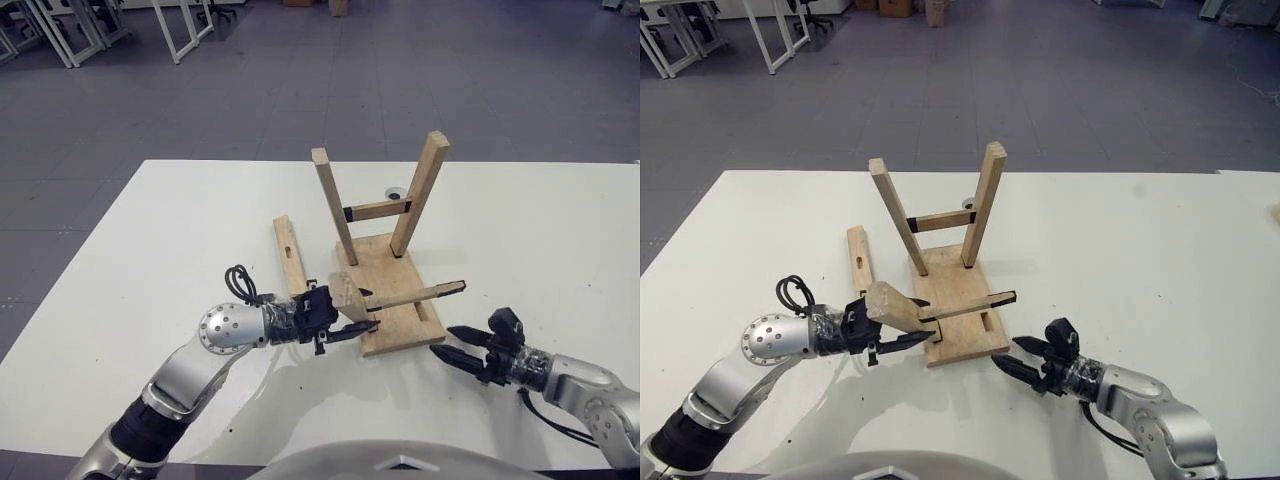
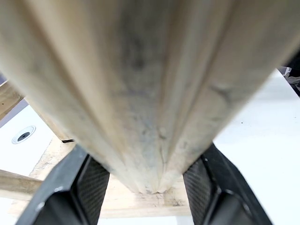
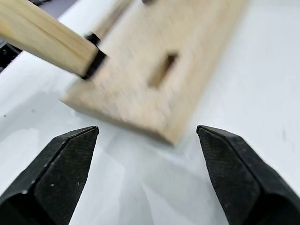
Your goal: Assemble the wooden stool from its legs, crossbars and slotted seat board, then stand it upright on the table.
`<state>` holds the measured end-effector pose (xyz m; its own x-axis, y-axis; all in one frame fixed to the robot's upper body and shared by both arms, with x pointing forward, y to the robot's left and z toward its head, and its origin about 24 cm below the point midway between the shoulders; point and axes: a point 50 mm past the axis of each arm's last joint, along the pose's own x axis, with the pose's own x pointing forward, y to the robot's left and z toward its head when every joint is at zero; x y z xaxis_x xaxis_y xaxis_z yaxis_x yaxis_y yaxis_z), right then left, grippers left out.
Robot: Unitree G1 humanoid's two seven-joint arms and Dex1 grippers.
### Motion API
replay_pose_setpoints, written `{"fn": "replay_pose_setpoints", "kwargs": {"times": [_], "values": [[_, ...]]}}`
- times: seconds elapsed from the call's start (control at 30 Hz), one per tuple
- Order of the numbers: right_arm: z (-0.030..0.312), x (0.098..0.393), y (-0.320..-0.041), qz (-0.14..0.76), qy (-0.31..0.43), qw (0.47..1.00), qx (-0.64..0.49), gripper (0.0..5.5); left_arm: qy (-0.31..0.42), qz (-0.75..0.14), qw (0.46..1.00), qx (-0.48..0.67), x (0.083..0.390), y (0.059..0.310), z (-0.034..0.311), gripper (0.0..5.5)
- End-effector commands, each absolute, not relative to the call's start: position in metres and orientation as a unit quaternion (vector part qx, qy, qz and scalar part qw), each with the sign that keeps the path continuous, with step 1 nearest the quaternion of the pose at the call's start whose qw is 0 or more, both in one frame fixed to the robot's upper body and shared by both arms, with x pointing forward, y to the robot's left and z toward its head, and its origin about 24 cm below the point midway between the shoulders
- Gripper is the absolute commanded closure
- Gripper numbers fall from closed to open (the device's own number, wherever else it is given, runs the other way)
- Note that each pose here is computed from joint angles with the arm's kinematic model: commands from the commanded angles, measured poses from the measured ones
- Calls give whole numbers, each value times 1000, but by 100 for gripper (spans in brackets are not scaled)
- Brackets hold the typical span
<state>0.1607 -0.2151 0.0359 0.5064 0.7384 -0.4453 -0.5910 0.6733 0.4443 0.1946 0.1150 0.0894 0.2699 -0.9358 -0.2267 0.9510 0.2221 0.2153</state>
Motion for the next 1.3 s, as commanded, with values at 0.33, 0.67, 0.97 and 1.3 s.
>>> {"fn": "replay_pose_setpoints", "kwargs": {"times": [0.33, 0.67, 0.97, 1.3], "values": [[37, 151, -182, 424, 322, 838, 124, 164, 267, -620, 692, 256, 205, 180, 26, 345], [69, 196, -204, 472, 158, 859, -122, 164, 244, -626, 687, 274, 218, 185, 37, 345], [25, 196, -182, 482, 181, 852, -100, 164, 173, -640, 697, 273, 233, 163, 63, 345], [26, 201, -181, 469, 175, 861, -89, 164, 140, -649, 708, 238, 234, 153, 74, 258]]}}
